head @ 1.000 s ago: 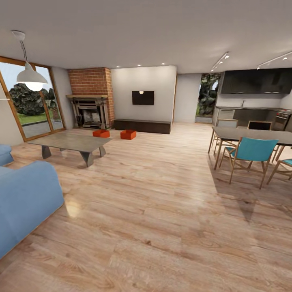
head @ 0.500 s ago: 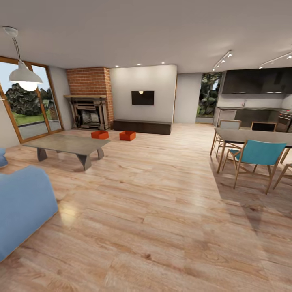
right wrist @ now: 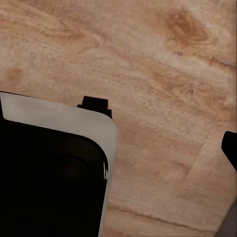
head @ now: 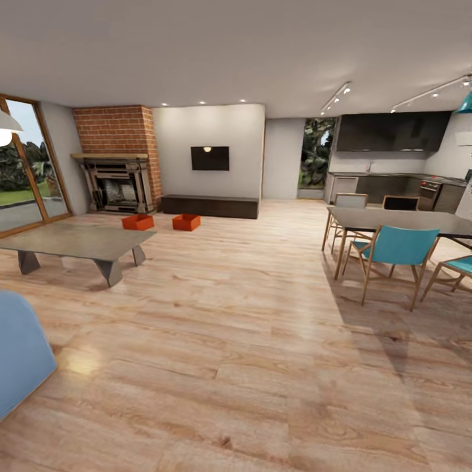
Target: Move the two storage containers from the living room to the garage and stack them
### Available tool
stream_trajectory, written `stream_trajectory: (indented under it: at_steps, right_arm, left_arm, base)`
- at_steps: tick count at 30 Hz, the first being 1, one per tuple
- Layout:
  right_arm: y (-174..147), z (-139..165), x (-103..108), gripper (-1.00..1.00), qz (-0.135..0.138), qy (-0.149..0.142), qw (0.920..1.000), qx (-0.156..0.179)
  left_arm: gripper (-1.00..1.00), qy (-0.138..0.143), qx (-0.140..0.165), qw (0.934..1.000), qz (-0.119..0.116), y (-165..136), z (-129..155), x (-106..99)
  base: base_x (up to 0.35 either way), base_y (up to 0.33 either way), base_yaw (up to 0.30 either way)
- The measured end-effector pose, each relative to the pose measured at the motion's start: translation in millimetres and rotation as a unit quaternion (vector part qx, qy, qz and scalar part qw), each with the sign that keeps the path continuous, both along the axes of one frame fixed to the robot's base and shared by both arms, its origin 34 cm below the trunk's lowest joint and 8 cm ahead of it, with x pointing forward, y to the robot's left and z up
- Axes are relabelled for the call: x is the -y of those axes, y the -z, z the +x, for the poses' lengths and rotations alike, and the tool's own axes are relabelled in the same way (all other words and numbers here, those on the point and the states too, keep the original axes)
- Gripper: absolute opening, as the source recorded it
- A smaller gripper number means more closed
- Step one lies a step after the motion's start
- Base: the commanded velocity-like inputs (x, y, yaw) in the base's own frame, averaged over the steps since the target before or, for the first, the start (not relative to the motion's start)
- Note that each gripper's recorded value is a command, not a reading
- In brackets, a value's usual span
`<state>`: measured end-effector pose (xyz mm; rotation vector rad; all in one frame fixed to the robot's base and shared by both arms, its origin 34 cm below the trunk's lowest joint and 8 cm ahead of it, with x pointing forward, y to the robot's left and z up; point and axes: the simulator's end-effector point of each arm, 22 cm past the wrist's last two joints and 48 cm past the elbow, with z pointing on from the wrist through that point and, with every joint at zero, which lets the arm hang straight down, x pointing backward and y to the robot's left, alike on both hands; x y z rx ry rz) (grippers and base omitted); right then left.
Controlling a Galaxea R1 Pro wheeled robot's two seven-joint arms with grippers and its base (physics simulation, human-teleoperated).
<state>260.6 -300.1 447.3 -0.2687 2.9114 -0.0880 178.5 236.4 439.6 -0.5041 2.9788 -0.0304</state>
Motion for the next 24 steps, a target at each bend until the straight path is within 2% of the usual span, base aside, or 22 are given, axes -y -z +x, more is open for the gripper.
stream_trajectory:
  at_steps: [24]
  right_arm:
    - [-0.3,0.7,2.8,1.0,-0.003,-0.003,1.0,0.001]
  left_arm:
    - [1.0,-0.003,-0.002,1.0,0.001,0.2,-1.1,-2.4]
  base:
    - [0.324,0.0,-0.003]
